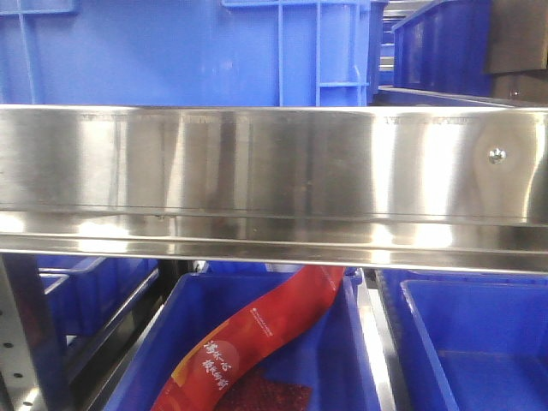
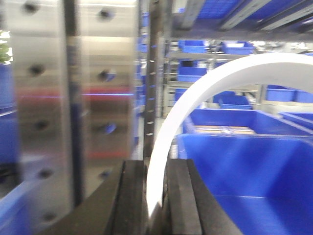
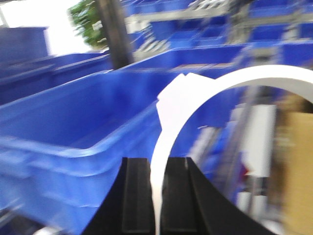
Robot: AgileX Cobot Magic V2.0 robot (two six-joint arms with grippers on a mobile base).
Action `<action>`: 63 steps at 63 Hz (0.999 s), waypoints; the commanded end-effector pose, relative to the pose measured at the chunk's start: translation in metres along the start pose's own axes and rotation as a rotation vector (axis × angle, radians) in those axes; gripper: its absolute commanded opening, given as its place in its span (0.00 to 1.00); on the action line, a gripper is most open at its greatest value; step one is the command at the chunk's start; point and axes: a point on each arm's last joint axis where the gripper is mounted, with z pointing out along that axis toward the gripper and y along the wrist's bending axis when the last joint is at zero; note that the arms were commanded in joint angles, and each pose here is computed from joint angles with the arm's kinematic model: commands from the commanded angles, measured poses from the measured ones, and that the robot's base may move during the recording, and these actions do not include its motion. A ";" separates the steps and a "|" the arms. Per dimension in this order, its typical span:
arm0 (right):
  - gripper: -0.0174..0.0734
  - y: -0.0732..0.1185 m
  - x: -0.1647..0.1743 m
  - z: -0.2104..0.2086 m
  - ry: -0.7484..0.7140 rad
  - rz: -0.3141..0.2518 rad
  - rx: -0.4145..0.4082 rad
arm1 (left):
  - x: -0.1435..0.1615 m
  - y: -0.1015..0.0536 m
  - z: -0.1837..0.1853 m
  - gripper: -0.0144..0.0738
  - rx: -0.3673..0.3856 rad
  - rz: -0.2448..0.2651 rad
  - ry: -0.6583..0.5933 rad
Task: Grab PVC pipe and place in blue bin
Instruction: 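Lower both held white pipe pieces into the blue bins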
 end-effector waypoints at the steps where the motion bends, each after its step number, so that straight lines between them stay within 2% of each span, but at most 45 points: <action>1: 0.01 0.011 -0.013 0.011 -0.039 -0.009 -0.069 | -0.007 -0.007 0.005 0.04 0.040 -0.014 0.010; 7: 0.01 0.025 -0.026 0.022 -0.049 -0.049 -0.139 | -0.008 -0.012 0.013 0.04 0.068 -0.017 0.013; 16: 0.01 0.035 -0.038 0.048 -0.024 -0.085 -0.173 | -0.009 -0.018 0.024 0.04 0.096 -0.019 0.018; 31: 0.01 0.039 -0.050 0.089 -0.010 -0.099 -0.162 | -0.018 -0.020 0.037 0.04 0.101 -0.013 -0.013; 36: 0.01 0.039 -0.051 0.103 -0.010 -0.121 -0.156 | -0.018 -0.021 0.043 0.04 0.101 -0.013 -0.014; 49: 0.01 0.039 -0.049 0.141 0.009 -0.117 -0.140 | -0.013 -0.022 0.053 0.04 0.101 -0.012 0.013; 57: 0.01 0.038 -0.049 0.166 -0.015 -0.116 -0.122 | -0.013 -0.022 0.054 0.04 0.099 0.023 -0.001; 63: 0.01 0.038 -0.045 0.187 -0.003 -0.121 -0.115 | -0.015 -0.022 0.054 0.04 0.099 0.030 -0.023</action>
